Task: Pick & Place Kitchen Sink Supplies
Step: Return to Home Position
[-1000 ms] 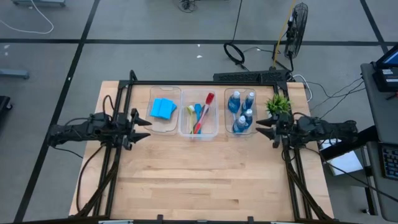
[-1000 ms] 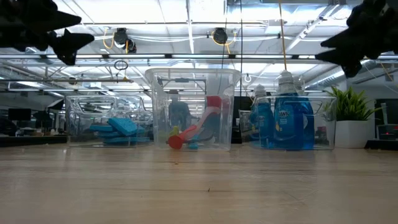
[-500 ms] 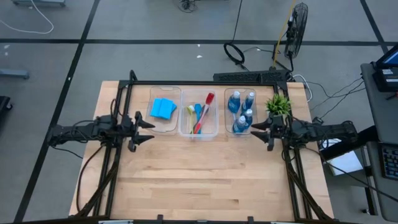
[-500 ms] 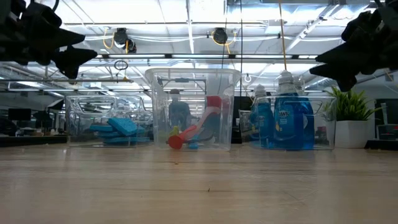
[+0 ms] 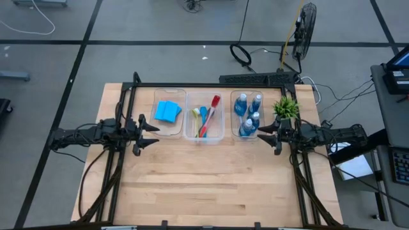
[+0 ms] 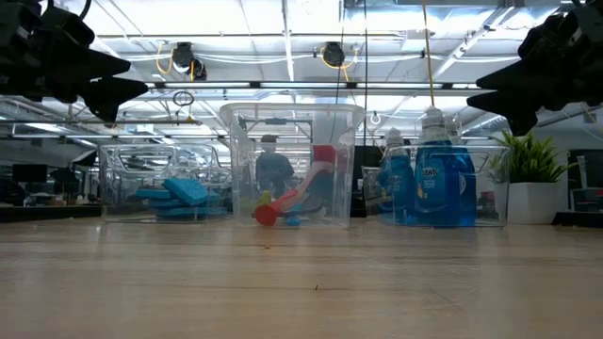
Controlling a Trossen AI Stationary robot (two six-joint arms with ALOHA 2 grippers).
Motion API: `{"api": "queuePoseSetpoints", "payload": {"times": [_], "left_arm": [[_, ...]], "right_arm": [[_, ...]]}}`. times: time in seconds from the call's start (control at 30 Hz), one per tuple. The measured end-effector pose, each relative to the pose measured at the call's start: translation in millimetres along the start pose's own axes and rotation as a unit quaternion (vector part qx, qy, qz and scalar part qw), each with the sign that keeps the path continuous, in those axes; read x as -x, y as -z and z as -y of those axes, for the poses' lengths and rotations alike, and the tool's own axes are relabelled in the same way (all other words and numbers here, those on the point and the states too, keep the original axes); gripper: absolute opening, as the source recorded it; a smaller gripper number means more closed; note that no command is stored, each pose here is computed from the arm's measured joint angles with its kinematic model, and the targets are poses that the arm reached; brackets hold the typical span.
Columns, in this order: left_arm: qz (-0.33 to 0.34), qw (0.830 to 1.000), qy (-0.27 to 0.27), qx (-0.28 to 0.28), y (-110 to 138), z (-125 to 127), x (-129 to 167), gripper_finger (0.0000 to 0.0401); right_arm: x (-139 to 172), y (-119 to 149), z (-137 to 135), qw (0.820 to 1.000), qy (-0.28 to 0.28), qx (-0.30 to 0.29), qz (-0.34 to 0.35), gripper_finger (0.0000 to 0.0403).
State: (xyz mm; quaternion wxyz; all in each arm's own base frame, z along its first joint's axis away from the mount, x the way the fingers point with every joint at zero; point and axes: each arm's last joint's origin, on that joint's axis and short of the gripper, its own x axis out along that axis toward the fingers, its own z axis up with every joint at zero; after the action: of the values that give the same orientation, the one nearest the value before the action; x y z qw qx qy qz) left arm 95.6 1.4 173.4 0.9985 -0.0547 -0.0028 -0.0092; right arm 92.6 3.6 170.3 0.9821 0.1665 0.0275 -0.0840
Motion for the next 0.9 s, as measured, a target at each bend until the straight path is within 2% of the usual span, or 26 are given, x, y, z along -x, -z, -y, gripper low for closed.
{"api": "queuePoseSetpoints", "payload": {"times": [0.33,0.9], "left_arm": [[0.0,1.0,-0.001,0.027,0.0,-0.1,0.0,0.0241],[0.0,1.0,-0.001,0.027,-0.1,-0.1,0.0,0.0241]], "right_arm": [[-0.2,0.9,0.3,1.0,0.001,0.004,-0.003,0.0165],[-0.3,1.5,0.5,1.0,0.002,0.005,-0.005,0.0165]]}}
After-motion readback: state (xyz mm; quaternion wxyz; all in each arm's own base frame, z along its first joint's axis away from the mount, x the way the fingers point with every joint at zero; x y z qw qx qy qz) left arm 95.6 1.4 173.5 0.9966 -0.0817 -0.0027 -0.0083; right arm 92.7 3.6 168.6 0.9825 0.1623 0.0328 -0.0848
